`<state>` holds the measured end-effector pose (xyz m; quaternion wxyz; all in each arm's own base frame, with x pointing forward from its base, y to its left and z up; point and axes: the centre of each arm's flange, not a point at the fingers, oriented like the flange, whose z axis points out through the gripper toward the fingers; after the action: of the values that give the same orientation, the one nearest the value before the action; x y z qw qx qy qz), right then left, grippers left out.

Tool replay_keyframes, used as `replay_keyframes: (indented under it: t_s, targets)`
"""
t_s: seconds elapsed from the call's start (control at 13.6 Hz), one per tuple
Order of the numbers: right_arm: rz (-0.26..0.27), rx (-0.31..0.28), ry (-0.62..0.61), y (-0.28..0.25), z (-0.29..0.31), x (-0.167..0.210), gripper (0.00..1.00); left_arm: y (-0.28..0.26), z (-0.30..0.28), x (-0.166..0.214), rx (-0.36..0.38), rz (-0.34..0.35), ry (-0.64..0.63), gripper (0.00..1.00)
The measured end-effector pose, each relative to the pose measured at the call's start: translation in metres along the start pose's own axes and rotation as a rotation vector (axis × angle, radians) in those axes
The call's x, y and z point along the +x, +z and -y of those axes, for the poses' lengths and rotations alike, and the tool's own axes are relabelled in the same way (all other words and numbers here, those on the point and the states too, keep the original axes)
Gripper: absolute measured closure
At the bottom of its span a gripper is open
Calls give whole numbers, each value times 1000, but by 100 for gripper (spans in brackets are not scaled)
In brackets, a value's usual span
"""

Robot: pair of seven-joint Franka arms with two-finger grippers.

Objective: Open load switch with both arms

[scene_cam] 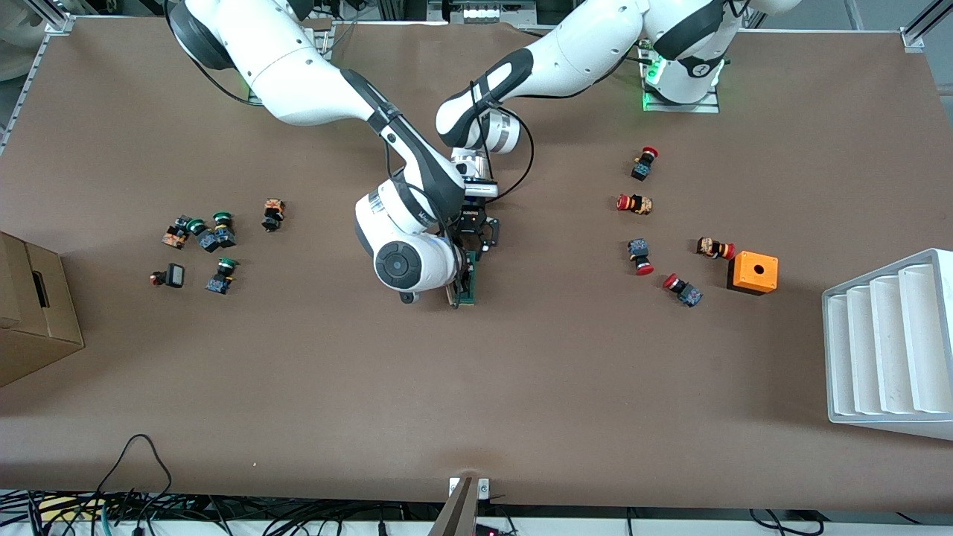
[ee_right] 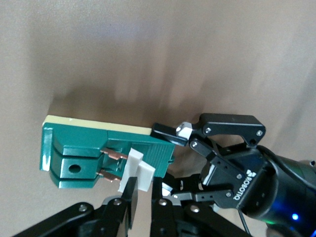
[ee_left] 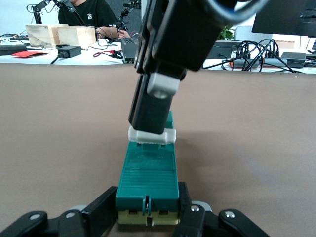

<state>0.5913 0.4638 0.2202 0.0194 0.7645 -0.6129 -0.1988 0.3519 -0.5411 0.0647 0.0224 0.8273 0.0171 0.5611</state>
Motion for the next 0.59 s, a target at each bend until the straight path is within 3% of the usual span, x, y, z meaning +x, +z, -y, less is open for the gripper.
replay_keyframes:
  t_s: [0.59]
  targets:
    - [-8,11,-6,10,-2,0,83,0,0,0,0,0,0,47]
